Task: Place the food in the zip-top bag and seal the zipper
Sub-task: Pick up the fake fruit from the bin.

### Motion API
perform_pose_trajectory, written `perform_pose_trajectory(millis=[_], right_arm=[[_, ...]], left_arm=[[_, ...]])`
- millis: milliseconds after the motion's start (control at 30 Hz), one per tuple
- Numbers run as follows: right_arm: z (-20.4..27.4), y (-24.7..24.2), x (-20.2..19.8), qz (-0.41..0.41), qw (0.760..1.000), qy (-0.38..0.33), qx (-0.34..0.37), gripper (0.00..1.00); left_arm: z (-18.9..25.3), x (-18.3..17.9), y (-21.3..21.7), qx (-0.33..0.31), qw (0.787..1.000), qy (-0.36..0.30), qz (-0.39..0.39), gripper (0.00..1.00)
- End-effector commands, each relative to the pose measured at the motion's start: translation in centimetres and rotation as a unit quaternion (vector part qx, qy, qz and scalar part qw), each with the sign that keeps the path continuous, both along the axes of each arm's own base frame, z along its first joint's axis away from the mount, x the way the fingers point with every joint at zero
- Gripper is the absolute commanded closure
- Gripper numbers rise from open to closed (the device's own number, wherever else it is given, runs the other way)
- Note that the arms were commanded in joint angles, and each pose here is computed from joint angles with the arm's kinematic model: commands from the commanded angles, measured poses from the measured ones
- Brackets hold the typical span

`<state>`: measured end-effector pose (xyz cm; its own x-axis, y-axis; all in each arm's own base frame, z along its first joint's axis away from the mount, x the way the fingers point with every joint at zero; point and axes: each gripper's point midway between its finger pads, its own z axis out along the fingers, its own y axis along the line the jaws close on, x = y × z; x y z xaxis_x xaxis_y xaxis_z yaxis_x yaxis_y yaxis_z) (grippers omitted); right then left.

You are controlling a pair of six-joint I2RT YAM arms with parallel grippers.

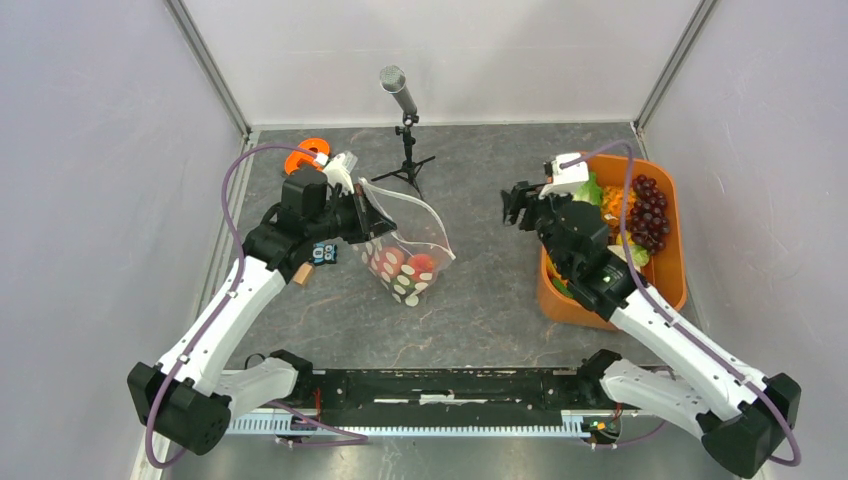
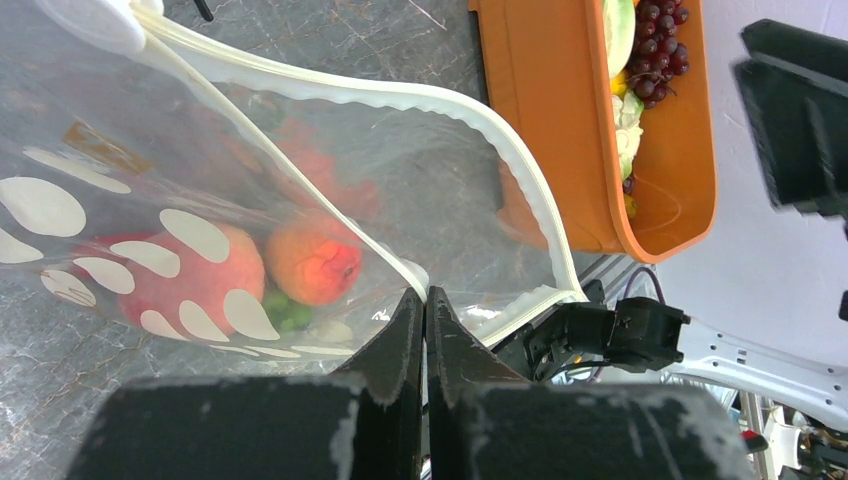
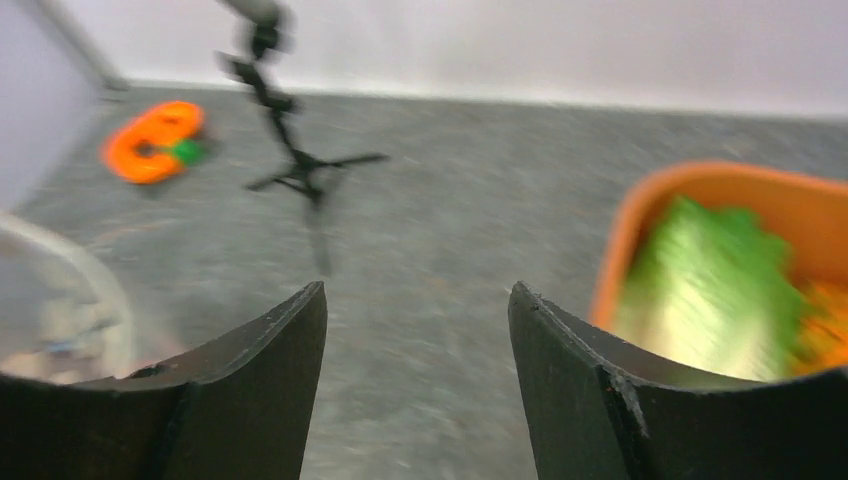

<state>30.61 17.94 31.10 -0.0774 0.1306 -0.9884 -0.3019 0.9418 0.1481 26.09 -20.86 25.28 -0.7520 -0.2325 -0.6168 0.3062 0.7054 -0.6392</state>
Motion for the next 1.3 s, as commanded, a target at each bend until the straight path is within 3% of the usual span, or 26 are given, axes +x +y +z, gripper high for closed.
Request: perform_pose_trajectory(millis=[0,100,333,600,667,967,1267], right_arm=[[-4.2,-8.5,0.9,-0.151,0.982,0.089,-0.073,0.30],[-6.3,-11.6,0.6,-0.171,0.976,0.120,-0.067,0.35],[-10.7,-15.5,0.1,-0.168,0.965,0.196,-0.049,0.37],[-15.3,-15.6,0.5,-0.132,0.959,0.251,-0.012,0.35],[-16.0,-15.2,0.6,-0.122,0.960,0.253,-0.004,0.31],[-18.7,-15.2,1.5,-0.126,0.964,0.235,0.005,0.30],[-20.7,-15.4,3.6,-0.134,0.970,0.202,0.005,0.15]], left_arm=[[0.9,0.2,-0.4,-0.006,0.999,-0.026,-0.017,0.98],[0.8,0.3,-0.4,-0.005,1.000,-0.025,-0.015,0.98],[0.9,0.4,-0.8,-0.007,0.999,-0.024,-0.025,0.98],[0.4,0.5,-0.9,-0.007,0.999,-0.018,-0.026,0.98],[0.4,0.5,-0.9,-0.007,0.999,-0.019,-0.026,0.98],[-0.3,0.6,-1.0,-0.001,0.999,-0.010,-0.031,0.98],[-0.2,0.5,-1.0,-0.003,1.000,-0.010,-0.030,0.98]])
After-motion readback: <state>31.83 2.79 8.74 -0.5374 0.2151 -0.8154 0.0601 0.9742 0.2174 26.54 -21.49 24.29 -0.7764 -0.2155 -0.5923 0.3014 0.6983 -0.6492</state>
